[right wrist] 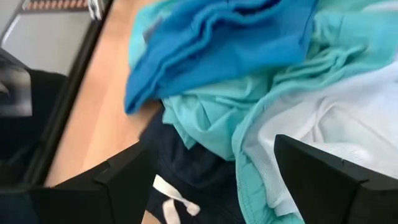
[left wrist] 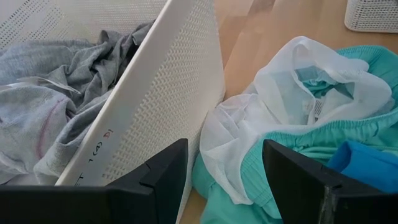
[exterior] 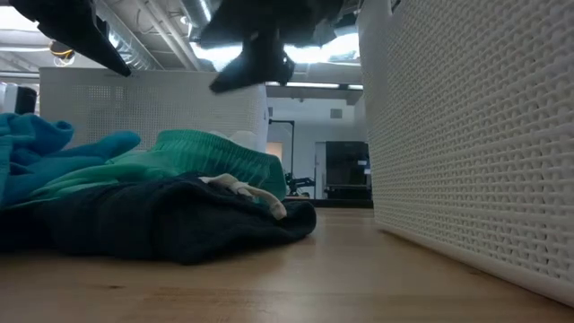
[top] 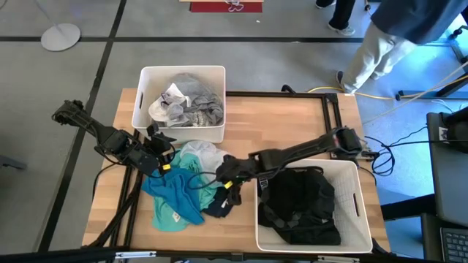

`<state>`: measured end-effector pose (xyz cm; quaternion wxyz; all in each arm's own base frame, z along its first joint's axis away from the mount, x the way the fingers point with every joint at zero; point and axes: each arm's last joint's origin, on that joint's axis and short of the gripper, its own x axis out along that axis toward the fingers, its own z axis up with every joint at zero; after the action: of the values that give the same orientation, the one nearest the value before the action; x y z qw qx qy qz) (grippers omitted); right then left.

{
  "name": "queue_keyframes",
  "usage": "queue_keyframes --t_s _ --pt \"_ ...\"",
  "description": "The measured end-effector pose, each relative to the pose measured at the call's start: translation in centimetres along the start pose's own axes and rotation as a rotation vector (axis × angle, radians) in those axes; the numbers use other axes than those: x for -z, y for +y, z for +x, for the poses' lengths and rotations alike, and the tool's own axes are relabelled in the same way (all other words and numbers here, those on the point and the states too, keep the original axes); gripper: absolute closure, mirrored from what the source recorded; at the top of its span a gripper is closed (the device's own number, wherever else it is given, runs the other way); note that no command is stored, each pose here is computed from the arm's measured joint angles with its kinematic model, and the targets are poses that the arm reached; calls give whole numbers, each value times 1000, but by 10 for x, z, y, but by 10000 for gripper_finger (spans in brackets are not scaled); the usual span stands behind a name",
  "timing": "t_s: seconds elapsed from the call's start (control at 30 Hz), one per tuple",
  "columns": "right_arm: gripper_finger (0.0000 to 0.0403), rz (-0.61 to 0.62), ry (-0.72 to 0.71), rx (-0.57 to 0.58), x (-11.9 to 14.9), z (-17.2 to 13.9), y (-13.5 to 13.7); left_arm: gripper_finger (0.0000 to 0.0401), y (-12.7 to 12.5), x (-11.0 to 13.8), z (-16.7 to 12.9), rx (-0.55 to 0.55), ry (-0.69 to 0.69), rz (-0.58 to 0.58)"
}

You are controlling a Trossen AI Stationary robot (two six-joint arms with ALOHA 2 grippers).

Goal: Sort clothes
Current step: Put the black shorts into the bottom right laundry bin

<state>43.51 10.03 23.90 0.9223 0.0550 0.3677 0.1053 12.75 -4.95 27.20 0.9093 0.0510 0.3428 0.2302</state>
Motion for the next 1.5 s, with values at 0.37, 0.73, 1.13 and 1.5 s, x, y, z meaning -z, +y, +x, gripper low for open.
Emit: queue_keyframes --t_s 0.37,0.73,1.13,1.5 --pt "81 -26 101 -110 21 34 -3 205 0 0 0 0 0 -2" --pt "118 -120 108 -205 24 40 2 205 0 0 0 -1 0 -1" --pt "134 -57 76 -86 16 32 -8 205 0 0 0 -1 0 -1" --pt "134 108 17 141 -36 31 -50 205 0 0 0 -12 -8 6"
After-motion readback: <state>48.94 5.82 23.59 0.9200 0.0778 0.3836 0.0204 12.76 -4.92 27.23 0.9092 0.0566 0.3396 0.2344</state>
